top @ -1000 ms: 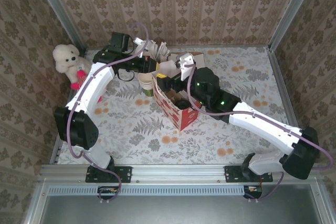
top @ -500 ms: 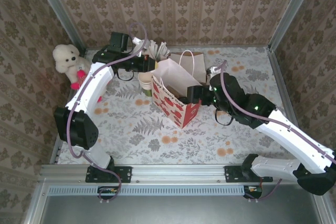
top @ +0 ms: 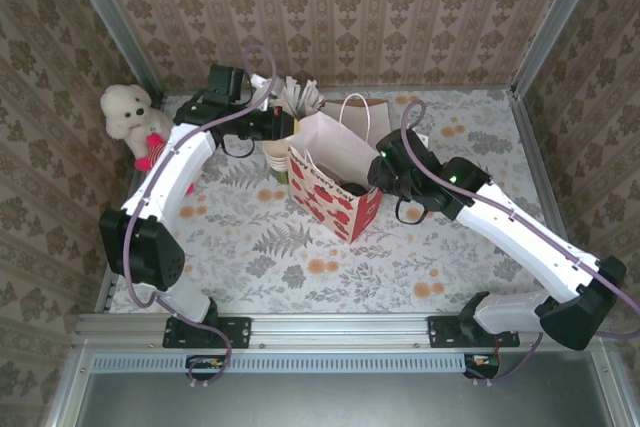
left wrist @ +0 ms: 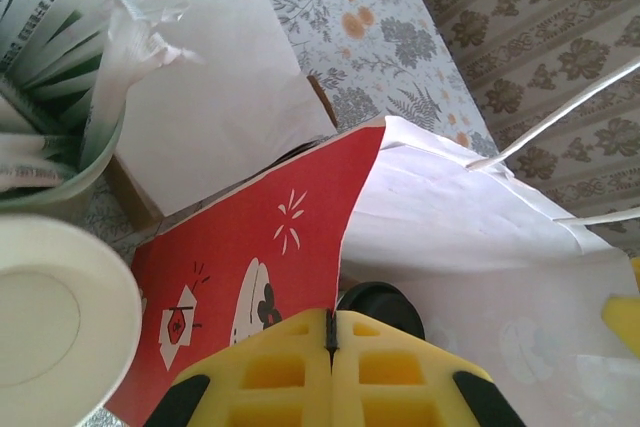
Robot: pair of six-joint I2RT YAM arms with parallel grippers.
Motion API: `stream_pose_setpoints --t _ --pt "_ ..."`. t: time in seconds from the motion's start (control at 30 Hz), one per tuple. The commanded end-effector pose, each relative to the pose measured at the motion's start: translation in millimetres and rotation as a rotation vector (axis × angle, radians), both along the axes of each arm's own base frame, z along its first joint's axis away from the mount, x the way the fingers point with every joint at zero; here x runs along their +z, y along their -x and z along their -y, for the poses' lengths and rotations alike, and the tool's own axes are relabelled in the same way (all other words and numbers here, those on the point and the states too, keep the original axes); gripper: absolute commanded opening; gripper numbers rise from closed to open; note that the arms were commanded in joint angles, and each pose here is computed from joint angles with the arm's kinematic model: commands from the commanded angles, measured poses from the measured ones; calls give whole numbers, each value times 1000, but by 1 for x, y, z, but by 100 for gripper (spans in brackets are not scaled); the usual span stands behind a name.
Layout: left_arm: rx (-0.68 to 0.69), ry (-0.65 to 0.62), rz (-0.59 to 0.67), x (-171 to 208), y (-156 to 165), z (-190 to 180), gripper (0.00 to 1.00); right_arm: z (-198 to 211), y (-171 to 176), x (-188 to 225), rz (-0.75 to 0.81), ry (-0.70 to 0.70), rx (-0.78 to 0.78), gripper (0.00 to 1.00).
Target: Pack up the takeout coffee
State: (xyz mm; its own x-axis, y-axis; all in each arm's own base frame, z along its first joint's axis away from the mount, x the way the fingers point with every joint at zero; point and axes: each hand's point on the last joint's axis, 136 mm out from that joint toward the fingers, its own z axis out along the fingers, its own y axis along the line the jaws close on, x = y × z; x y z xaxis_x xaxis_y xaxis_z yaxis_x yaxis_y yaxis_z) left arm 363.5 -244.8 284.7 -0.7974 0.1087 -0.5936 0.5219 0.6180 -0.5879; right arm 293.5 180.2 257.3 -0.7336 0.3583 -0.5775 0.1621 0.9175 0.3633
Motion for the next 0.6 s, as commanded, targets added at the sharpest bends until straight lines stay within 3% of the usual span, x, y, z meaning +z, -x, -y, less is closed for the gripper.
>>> stream_pose_setpoints --t 0.0,0.23,0.43,0.57 --pt "95 -19 4 15 14 -8 0 -3 1 7 -35 -26 62 31" --pt "201 -35 -19 11 54 -4 1 -11 8 8 -105 24 258 13" --pt "317 -41 2 5 72 -28 4 -25 -10 10 -86 50 350 6" --pt "342 -54 -17 -6 78 -40 7 -30 -18 4 -109 33 323 5"
